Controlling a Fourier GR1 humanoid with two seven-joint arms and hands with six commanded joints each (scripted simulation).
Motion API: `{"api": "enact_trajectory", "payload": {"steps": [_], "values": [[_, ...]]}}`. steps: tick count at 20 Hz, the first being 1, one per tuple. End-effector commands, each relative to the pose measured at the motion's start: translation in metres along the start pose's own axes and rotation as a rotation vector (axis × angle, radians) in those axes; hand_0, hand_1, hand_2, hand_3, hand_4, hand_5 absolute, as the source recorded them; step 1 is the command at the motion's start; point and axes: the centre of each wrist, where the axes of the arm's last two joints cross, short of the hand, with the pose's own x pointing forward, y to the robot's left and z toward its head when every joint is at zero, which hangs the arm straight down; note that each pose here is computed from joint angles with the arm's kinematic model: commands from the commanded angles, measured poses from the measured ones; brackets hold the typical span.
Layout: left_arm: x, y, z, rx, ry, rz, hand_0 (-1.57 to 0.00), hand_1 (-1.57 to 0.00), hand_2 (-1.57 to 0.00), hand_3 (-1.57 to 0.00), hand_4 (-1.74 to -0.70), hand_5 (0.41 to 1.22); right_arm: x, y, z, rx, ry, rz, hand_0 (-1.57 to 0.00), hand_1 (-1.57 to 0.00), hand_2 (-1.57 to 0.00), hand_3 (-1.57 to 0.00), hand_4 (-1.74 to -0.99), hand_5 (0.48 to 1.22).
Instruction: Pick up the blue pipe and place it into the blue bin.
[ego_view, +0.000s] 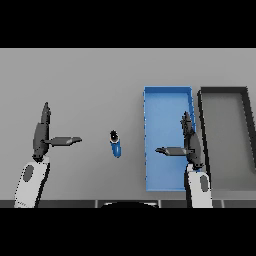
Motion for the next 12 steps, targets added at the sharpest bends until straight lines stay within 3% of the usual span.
{"api": "enact_trajectory", "payload": {"steps": [1, 6, 7, 8, 12], "values": [[0.0, -0.001, 0.0, 0.0, -0.005, 0.001, 0.0, 0.0, 0.0, 0.0, -1.01, 0.586, 0.0, -0.001, 0.0, -0.001, 0.0, 0.0, 0.0, 0.0, 0.0, 0.0, -1.222, 0.603], [-0.001, -0.008, 0.0, 0.002, -0.005, 0.0, 0.0, 0.0, 0.0, 0.0, -1.01, 0.586, -0.001, -0.01, -0.001, -0.009, 0.006, 0.002, 0.0, 0.0, 0.0, 0.0, -1.222, 0.603], [-0.005, 0.001, 0.008, -0.126, -0.047, -0.069, 0.0, 0.0, 0.0, 0.0, -1.01, 0.586, 0.004, -0.02, 0.007, 0.039, -0.058, 0.105, 0.0, 0.0, 0.0, 0.0, -1.222, 0.603], [-0.008, 0.013, 0.012, -0.204, -0.071, -0.108, 0.0, 0.0, 0.0, 0.0, -1.01, 0.588, 0.007, -0.022, 0.011, 0.086, -0.088, 0.155, 0.0, 0.0, 0.0, 0.0, -1.227, 0.603], [-0.006, 0.024, 0.014, -0.305, -0.075, -0.17, 0.0, 0.0, 0.0, 0.0, -1.01, 0.587, 0.01, -0.022, 0.021, 0.137, -0.086, 0.22, 0.0, 0.0, 0.0, 0.0, -1.231, 0.599]]}}
